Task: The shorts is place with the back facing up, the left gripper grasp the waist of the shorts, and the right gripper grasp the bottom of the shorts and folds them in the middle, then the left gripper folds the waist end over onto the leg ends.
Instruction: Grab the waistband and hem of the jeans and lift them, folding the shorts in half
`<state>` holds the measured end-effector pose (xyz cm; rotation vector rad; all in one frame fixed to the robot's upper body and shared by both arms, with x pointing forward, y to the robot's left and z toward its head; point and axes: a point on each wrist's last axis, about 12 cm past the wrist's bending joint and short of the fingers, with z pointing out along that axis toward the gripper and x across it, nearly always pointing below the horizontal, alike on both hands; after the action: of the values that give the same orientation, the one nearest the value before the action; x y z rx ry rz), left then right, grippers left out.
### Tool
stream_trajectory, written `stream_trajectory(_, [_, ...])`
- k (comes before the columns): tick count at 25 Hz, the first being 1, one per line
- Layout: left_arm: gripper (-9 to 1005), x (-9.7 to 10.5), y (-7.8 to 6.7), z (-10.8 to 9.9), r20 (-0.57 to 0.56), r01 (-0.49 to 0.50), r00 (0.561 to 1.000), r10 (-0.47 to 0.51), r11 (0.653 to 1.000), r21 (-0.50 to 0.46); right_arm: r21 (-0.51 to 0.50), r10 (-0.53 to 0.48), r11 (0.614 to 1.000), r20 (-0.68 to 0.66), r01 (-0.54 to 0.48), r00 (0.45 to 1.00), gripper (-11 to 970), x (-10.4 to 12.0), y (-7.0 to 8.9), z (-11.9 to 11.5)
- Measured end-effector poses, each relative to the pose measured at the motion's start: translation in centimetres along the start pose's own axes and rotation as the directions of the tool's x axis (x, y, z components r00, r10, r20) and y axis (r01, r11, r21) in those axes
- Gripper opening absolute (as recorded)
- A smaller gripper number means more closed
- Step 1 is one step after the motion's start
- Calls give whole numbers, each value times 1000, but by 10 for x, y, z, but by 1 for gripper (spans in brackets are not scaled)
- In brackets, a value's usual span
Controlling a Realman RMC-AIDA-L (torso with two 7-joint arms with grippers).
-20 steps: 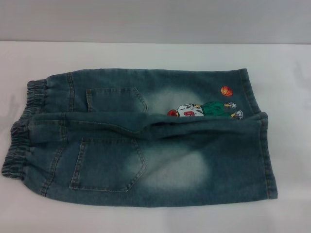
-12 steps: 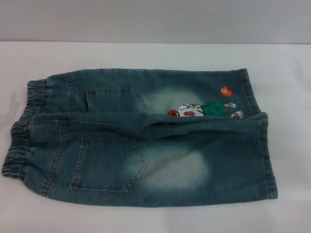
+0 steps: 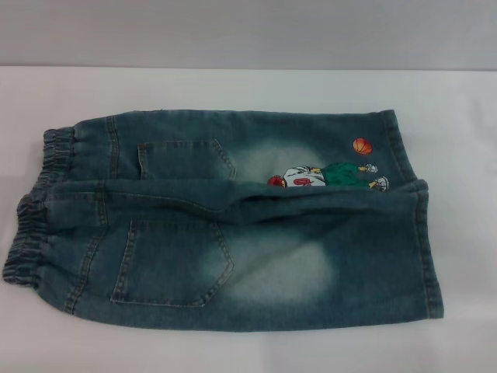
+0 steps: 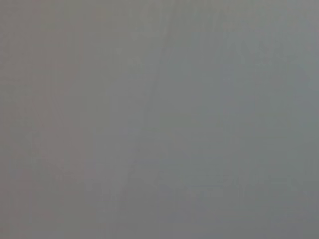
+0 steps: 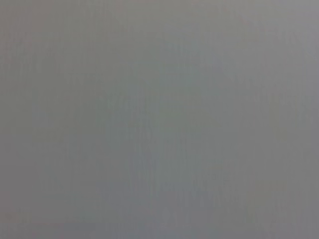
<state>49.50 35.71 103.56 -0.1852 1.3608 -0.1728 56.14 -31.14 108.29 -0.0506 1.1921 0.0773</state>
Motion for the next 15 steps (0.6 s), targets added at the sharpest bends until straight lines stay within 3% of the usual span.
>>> stream_trajectory(7, [848, -11, -4, 10, 30, 91, 995, -95, 992, 90, -7, 83, 997, 10, -83, 996, 576, -2, 0, 2])
stream_trajectory(10, [846, -26, -6, 31, -64, 235, 972, -226, 937, 257, -17, 132, 991, 5, -132, 991, 576, -1, 1, 0])
stream_trajectory(11, [845, -26, -6, 31, -64, 235, 972, -226, 937, 257, -17, 141, 990, 1, -141, 990, 577, -1, 1, 0])
stream_trajectory(12, [844, -34, -9, 47, -184, 325, 944, -275, 876, 356, -17, 141, 990, 1, -141, 990, 577, -1, 1, 0])
stream_trajectory(14, [845, -42, -10, 56, -266, 380, 920, -289, 829, 412, -16, 147, 989, -5, -147, 989, 577, 0, 1, 0])
stream_trajectory(15, [845, -42, -10, 56, -266, 380, 920, -289, 829, 412, -16, 147, 989, -6, -147, 989, 577, 0, 1, -1])
